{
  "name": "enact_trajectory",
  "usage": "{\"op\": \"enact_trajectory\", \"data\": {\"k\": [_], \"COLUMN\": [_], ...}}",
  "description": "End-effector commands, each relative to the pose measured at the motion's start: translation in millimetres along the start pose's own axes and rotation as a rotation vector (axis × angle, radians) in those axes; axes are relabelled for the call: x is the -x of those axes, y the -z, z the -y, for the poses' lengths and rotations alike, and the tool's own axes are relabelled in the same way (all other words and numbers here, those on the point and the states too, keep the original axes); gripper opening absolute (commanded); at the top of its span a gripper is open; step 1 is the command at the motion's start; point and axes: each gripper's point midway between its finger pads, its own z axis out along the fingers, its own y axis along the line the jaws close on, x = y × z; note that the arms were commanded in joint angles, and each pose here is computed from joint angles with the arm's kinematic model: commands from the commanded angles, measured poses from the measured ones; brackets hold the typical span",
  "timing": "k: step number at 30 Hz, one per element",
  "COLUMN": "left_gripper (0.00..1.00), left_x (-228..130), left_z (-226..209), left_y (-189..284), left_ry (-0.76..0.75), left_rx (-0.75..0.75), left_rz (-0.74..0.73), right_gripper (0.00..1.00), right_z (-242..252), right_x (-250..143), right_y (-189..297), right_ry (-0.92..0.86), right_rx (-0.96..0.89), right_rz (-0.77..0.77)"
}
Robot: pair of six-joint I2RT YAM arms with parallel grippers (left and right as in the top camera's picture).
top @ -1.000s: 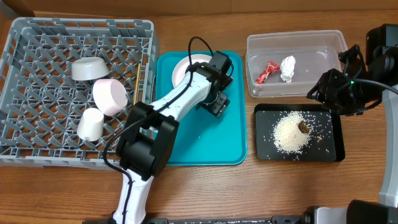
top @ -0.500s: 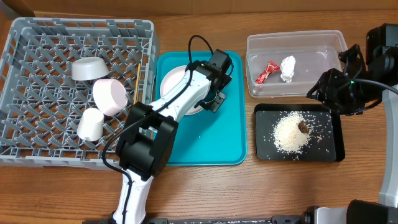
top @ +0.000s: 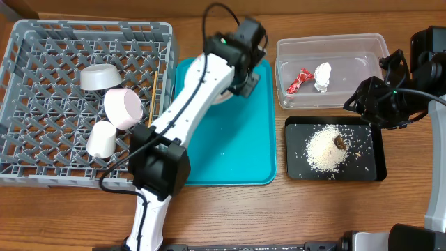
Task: Sort waste into correct bins and load items into the dishwasher
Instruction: 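Lift the pink plate and carry it into the dish rack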
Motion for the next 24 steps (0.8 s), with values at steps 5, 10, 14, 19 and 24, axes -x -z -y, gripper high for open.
{"op": "enact_trajectory", "data": {"k": [5, 10, 14, 19, 24], "left_gripper": [0.04, 0.04, 0.04, 0.04, 0.04], "left_x": [22.3, 20.1, 18.4, 16.4, 6.9], "left_z": [-52.7, -77.0, -88.0, -99.5, -119.2], "left_y": [72.6, 89.1, 102.1, 122.1, 124.1], "left_ry": [0.179, 0.258, 0.313, 0.333, 0.380], "left_rx": [-0.046, -0.192, -0.400, -0.583, -0.588], "left_rz": [0.134, 0.165, 0.202, 0.264, 0.263], "right_gripper": [0.52, 0.52, 0.52, 0.52, 0.52], "right_z": [-0.8, 0.3, 4.4, 4.4, 4.4], "right_x": [-0.8, -0.7, -0.1, 0.0, 0.0], "right_y": [0.8, 0.8, 1.0, 0.9, 0.9], "right_ry": [0.013, 0.013, 0.012, 0.012, 0.012], "right_rx": [-0.001, -0.008, -0.031, -0.031, -0.031], "right_rz": [0.005, 0.006, 0.011, 0.011, 0.011]}}
